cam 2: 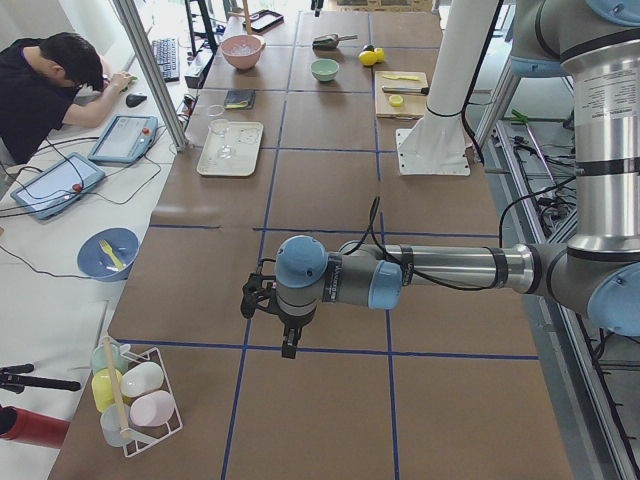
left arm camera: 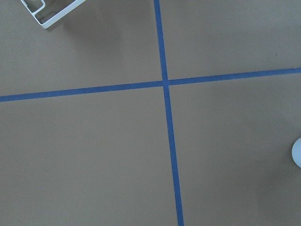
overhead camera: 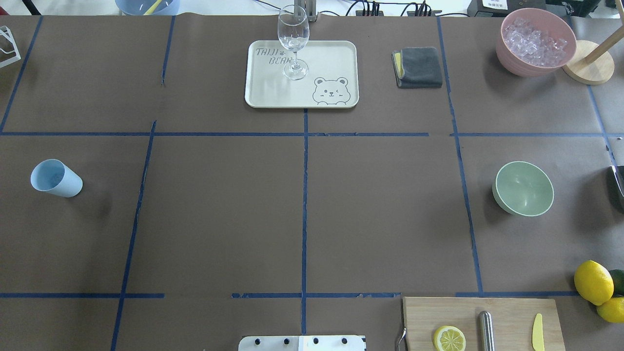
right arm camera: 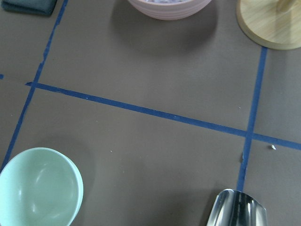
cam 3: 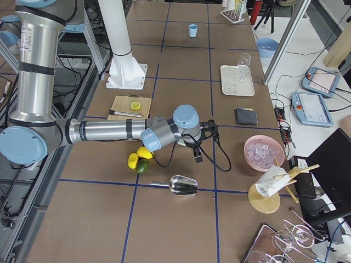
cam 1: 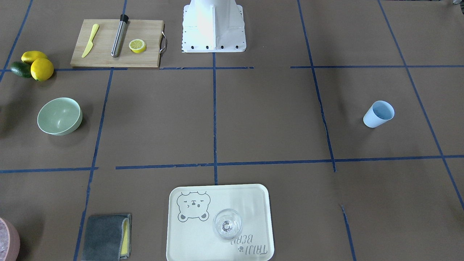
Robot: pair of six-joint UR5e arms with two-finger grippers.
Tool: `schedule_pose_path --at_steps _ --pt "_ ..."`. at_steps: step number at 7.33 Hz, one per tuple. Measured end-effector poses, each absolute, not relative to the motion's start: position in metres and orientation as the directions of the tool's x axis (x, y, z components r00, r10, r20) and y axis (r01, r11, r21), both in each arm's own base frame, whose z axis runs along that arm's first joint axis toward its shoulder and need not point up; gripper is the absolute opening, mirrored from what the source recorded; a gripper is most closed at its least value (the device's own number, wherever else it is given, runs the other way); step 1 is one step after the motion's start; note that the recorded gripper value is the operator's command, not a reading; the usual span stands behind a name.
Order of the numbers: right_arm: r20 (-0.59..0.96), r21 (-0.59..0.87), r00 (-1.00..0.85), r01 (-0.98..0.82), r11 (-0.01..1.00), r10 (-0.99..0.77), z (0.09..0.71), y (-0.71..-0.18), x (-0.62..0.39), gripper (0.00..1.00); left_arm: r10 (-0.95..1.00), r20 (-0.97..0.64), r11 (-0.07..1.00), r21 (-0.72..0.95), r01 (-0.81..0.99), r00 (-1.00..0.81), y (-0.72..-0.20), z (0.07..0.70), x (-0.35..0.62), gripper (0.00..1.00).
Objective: Pour ice into bowl
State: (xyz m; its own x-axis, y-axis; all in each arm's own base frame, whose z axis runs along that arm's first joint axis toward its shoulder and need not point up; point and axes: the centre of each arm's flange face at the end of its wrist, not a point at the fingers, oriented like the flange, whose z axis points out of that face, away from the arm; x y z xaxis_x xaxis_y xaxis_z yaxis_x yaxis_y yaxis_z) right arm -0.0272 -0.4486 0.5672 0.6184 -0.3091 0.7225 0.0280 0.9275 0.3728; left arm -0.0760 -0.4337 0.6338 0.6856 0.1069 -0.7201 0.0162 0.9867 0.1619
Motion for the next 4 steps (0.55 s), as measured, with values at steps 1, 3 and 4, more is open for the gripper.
schedule_pose_path --at_steps 1,3,4 --pt "0.706 0.411 0.604 0.074 0.909 -0.369 0.571 -0.445 -0.059 1.0 0.108 -0.72 0.986 0.163 0.016 0.685 -0.434 0.633 -0.076 1.0" --pt "0.703 0.432 0.571 0.131 0.892 -0.424 0.585 -0.44 -0.106 0.99 0.108 -0.721 0.986 0.164 0.016 0.685 -0.434 0.633 -0.076 1.0" --pt "0.708 0.426 0.562 0.141 0.894 -0.427 0.589 -0.439 -0.126 0.97 0.109 -0.721 0.986 0.164 0.016 0.685 -0.434 0.633 -0.076 1.0"
